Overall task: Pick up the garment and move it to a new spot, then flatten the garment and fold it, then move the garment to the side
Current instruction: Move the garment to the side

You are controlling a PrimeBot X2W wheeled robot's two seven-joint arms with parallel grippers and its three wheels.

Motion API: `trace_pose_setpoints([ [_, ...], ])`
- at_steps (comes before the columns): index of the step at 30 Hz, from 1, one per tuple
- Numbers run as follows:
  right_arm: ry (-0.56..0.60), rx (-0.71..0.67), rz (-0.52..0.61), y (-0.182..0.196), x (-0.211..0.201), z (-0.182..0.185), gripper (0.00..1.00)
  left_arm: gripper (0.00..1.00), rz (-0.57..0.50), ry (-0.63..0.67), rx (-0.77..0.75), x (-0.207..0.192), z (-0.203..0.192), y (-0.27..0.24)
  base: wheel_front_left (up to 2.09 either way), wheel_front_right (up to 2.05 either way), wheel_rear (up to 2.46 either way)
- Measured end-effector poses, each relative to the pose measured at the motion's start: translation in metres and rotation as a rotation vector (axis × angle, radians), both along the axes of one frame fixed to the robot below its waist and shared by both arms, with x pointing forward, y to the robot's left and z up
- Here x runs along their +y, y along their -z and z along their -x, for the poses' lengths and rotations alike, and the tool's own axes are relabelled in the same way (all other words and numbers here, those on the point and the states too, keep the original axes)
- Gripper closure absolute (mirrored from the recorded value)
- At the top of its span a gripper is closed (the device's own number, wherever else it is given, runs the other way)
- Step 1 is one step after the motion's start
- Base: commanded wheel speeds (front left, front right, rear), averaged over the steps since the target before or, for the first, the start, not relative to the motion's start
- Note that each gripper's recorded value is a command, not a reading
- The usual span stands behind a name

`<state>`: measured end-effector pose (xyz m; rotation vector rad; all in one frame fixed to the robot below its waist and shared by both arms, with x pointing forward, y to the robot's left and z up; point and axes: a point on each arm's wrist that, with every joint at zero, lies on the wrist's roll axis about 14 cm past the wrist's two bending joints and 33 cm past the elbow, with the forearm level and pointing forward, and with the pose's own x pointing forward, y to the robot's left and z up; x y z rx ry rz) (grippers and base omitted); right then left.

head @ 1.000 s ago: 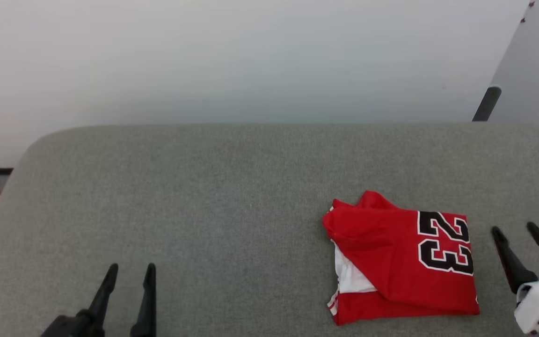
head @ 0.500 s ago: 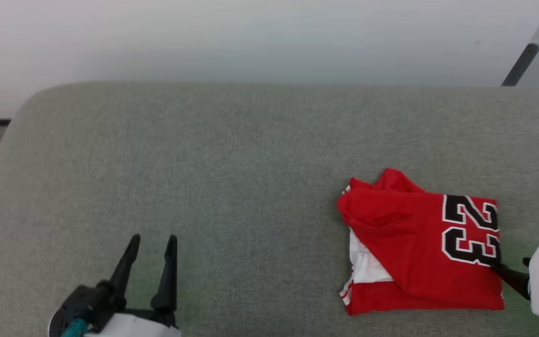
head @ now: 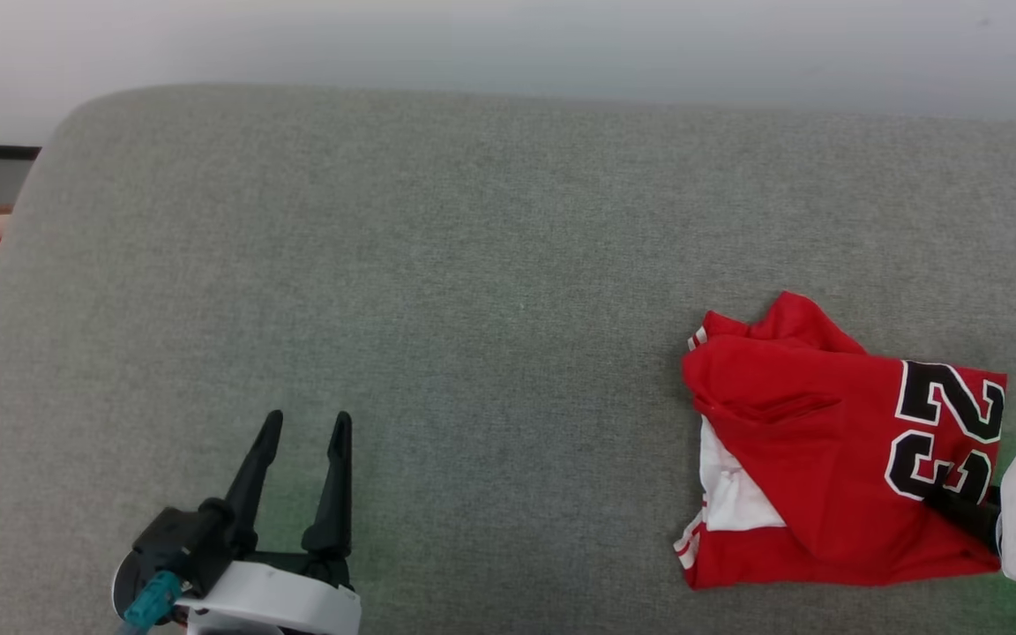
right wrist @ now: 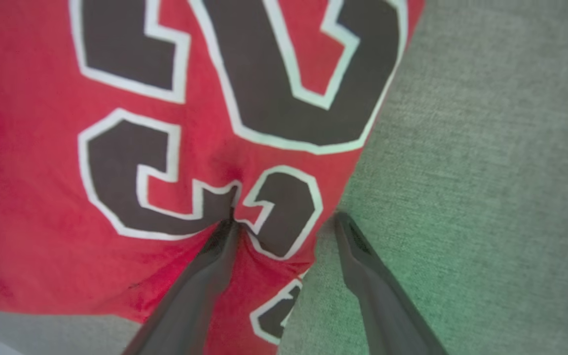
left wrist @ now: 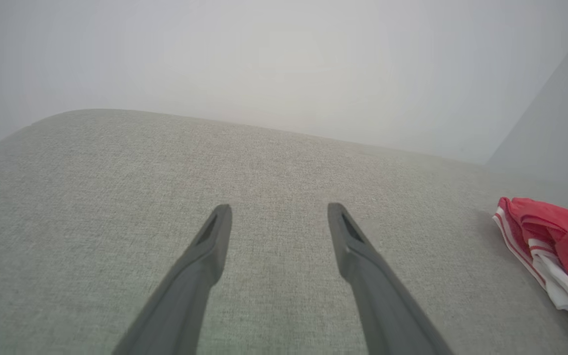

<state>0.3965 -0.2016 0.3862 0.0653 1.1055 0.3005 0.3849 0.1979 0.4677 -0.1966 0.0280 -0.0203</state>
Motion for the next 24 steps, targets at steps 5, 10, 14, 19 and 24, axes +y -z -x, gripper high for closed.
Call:
trace_pose_setpoints([
  [5,0.016,-0.057,-0.048,-0.006,0.008,-0.005,1.00,0.00,0.004,0.000,-0.005,-0.001,0.000,-0.001,0.00,0.00,0.00],
  [10,0.072,-0.177,-0.068,-0.027,-0.006,-0.015,1.00,0.00,0.011,0.024,-0.023,-0.010,-0.007,-0.005,0.00,0.00,0.00],
  [14,0.142,-0.267,-0.047,-0.048,-0.037,-0.020,1.00,0.00,0.015,0.073,-0.034,-0.026,-0.015,-0.007,0.00,0.00,0.00],
  [19,0.257,-0.393,-0.005,-0.080,-0.083,-0.026,1.00,0.00,0.025,0.155,-0.083,-0.053,-0.035,-0.019,0.00,0.00,0.00],
  [24,0.356,-0.429,0.028,-0.091,-0.120,-0.016,1.00,0.00,0.034,0.259,-0.127,-0.088,-0.054,-0.030,0.00,0.00,0.00],
])
